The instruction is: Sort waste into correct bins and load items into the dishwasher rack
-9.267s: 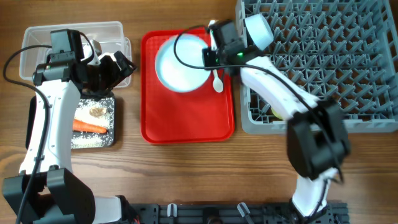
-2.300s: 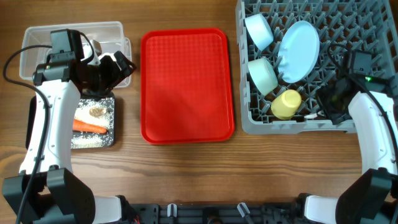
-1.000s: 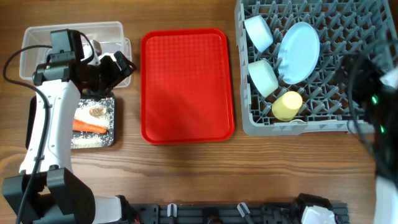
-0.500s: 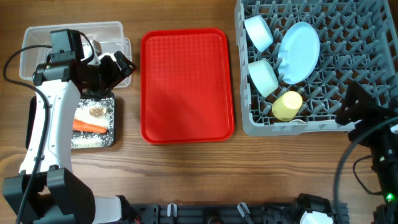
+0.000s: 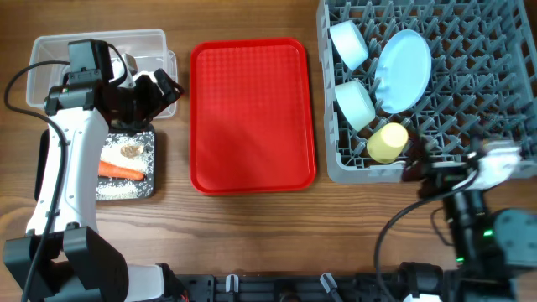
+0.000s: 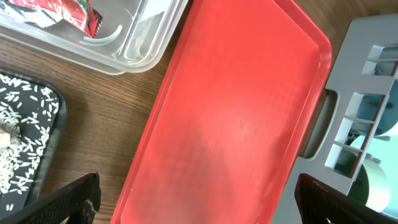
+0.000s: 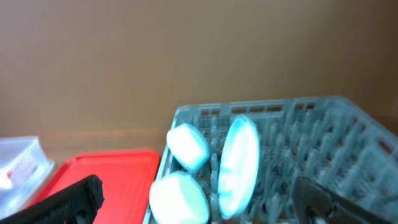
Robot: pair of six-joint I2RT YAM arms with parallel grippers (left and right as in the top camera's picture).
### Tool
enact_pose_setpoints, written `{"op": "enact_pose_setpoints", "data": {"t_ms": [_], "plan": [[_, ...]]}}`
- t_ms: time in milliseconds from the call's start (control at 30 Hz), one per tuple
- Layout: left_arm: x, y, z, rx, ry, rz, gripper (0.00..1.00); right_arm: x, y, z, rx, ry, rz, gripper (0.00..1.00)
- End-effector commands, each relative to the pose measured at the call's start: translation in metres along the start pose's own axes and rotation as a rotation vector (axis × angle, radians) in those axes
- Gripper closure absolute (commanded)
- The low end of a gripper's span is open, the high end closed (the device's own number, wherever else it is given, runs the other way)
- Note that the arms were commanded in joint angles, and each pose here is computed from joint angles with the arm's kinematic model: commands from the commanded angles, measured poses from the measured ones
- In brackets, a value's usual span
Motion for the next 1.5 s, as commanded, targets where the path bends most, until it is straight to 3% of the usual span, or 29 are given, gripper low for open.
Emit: {"op": "enact_pose_setpoints", "data": {"t_ms": [0, 167, 367, 633, 1467], "plan": [[-0.003, 0.006, -0.002, 0.004, -0.006, -0.020, 0.00, 0.054, -0.006, -0.025, 0.062, -0.092, 0.017, 0.00], [-0.003, 0.006, -0.002, 0.004, -0.006, -0.020, 0.00, 0.095, -0.012, -0.043, 0.093, -0.108, -0.024, 0.00], [-0.003, 0.006, -0.002, 0.004, -0.006, -0.020, 0.00, 0.117, -0.016, -0.054, 0.096, -0.107, -0.088, 0.00], [-0.003, 0.006, -0.002, 0.004, -0.006, -0.020, 0.00, 0.113, -0.018, -0.052, 0.070, -0.100, -0.147, 0.00], [-0.004, 0.006, -0.002, 0.004, -0.006, -0.020, 0.00, 0.114, -0.018, -0.051, 0.064, -0.101, -0.141, 0.00]]}}
Point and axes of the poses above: each gripper's point midway between its finger pads, its own y axis back along the fingers, its own z axis along the line the jaws close on, x = y × z, the point moved 1 cm from there along y, back along the fingers, and after that the axes turned 14 degrees about -y, right-handed, at the moved point
